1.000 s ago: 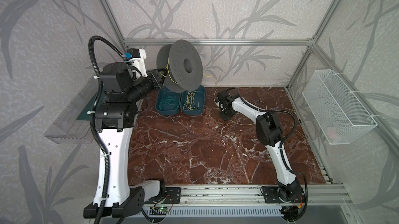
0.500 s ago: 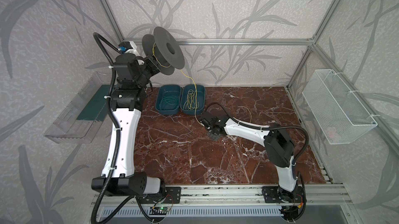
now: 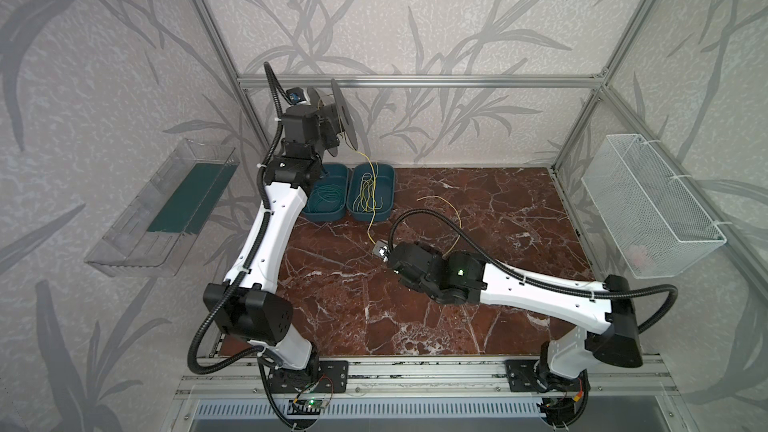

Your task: Wrap the cables

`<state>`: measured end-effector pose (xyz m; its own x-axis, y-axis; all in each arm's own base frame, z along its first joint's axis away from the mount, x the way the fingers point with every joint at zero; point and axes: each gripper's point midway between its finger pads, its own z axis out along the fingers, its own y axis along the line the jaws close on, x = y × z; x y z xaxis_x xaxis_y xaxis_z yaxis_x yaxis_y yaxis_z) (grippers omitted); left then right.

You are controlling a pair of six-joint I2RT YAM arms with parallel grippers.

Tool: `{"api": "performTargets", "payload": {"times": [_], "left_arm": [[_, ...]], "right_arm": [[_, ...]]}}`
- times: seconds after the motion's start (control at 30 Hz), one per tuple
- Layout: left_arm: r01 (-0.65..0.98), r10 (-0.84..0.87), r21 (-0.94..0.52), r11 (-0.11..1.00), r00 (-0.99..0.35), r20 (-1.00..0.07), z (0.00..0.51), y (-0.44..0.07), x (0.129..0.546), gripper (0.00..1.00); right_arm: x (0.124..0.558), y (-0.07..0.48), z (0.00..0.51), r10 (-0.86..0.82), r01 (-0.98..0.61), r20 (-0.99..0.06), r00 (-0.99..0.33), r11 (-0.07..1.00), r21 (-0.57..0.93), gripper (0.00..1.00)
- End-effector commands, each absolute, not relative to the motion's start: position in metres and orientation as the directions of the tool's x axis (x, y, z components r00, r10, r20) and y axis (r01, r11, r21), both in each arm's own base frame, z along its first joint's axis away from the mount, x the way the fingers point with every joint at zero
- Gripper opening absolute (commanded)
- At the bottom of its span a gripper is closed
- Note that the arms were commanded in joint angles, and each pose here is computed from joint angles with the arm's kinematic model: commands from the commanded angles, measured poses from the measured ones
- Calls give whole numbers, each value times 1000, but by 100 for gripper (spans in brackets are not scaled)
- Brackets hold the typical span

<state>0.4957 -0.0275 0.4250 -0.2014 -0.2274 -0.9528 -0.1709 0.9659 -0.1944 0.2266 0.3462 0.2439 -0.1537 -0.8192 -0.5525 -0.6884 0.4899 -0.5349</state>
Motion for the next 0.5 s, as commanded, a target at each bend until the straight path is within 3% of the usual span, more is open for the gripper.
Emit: {"api": "performTargets", "payload": {"times": [0.0, 0.23, 0.47], "left_arm": [[-205, -160, -140, 969, -82, -984, 467, -20, 490, 0], [-138, -76, -51, 989, -185, -980, 426, -43, 489, 0], [-74, 112, 137, 988, -276, -955, 385, -69, 476, 0]], "right_arm": [[235, 322, 305, -785, -569, -614, -84, 543, -617, 0], [242, 298, 385, -728, -439, -685, -2, 617, -654, 0], [253, 276, 472, -635, -343, -768, 86, 705, -621, 0]]}}
